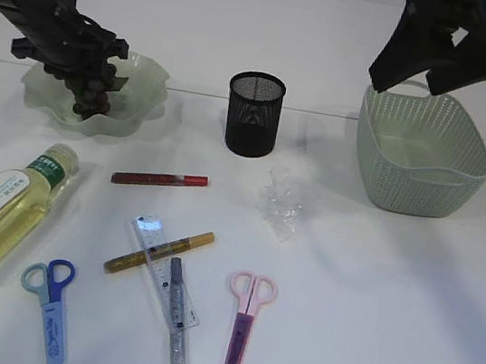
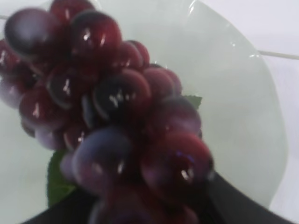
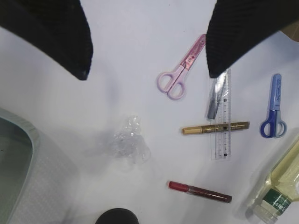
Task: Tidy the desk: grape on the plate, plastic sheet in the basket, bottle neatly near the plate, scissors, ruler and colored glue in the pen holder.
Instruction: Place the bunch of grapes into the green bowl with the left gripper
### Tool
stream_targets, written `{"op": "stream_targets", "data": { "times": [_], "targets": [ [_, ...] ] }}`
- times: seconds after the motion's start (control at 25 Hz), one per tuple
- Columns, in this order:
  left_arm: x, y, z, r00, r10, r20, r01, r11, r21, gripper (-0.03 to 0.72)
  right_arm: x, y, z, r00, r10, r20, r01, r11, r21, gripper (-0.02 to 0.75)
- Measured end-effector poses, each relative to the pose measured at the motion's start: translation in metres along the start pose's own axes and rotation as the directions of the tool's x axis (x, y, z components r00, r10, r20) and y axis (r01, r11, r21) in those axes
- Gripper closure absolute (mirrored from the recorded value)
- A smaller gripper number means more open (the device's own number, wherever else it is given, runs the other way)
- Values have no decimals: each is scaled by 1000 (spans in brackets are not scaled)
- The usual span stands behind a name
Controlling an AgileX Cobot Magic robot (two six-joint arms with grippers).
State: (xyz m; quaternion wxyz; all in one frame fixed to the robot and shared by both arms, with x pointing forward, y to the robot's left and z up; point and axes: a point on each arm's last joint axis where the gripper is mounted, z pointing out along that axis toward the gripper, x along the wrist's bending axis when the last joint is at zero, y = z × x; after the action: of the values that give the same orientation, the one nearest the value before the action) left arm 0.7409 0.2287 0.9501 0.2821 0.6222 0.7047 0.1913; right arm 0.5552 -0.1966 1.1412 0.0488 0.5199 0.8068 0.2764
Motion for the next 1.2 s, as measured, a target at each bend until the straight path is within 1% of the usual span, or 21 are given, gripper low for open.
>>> {"op": "stream_targets", "data": {
  "times": [0.16,0.32,0.6,0.84,0.92,1.04,1.2],
  "targets": [
    [0,-2,0,1000,-14,2,14,1000,19,318,0,0,0,1000,0,0,0,1000,0,155],
    [-1,-2,0,1000,-27,8,27,999,25,263,0,0,0,1000,0,0,0,1000,0,155],
    [-1,-3,-1,1000,-30,3,30,998,49,245,0,0,0,1000,0,0,0,1000,-2,155],
    [-5,14,-18,1000,-27,-12,28,995,97,245,0,0,0,1000,0,0,0,1000,-2,155],
    [-7,21,-26,1000,-24,-20,27,992,122,245,0,0,0,1000,0,0,0,1000,-2,155],
    [-8,27,-39,999,-15,-37,22,982,185,246,0,0,0,1000,0,0,0,1000,-2,155],
    [-10,32,-58,998,21,-52,-5,960,281,246,-1,0,0,1000,9,11,-9,1000,5,155]
  ]
}}
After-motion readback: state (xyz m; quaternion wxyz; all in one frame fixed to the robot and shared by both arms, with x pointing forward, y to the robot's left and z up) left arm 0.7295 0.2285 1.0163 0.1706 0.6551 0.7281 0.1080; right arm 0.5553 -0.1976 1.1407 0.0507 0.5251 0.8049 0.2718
